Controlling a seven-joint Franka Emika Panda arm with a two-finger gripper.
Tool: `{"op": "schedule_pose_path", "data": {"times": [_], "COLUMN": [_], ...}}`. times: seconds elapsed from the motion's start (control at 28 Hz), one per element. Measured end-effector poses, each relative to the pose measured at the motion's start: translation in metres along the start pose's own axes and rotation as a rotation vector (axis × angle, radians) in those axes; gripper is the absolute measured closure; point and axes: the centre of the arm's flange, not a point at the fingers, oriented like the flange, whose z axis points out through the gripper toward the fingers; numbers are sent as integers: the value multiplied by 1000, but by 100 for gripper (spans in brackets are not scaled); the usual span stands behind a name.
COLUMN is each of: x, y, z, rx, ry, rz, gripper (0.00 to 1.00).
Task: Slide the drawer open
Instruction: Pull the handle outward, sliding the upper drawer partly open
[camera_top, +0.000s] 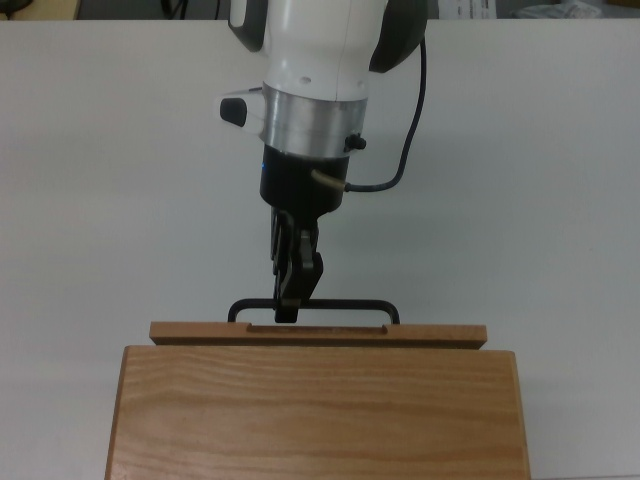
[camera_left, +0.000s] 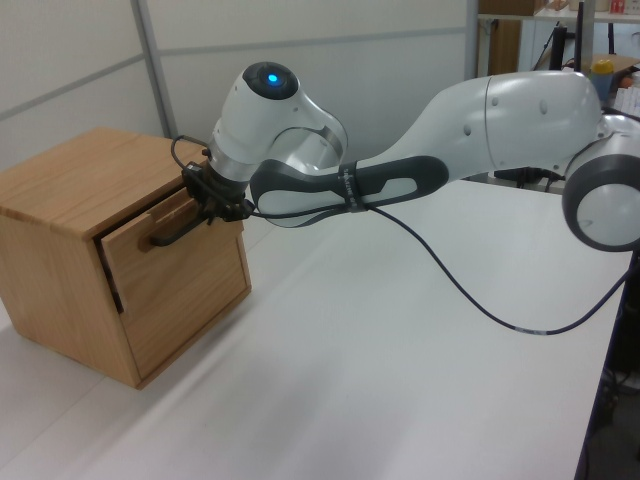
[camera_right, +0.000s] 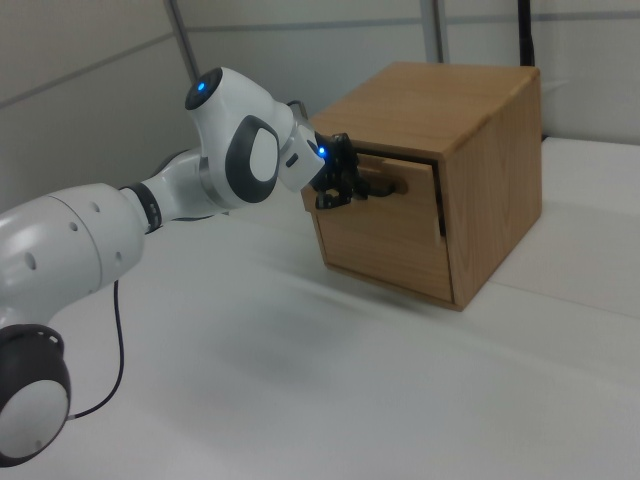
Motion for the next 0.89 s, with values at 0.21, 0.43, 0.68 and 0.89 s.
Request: {"op": "schedule_pose_path", "data": {"times": [0.21,0.43,0.68,0.89], "x": [-2,0,-2,2], "y": [10,17,42,50], "z": [-21,-64,-92,-102], "rx": [-24,-17,-47,-54], "ry": [-4,-21,-28,-31], "rz": [22,44,45,59], "gripper": [81,81,81,81]}}
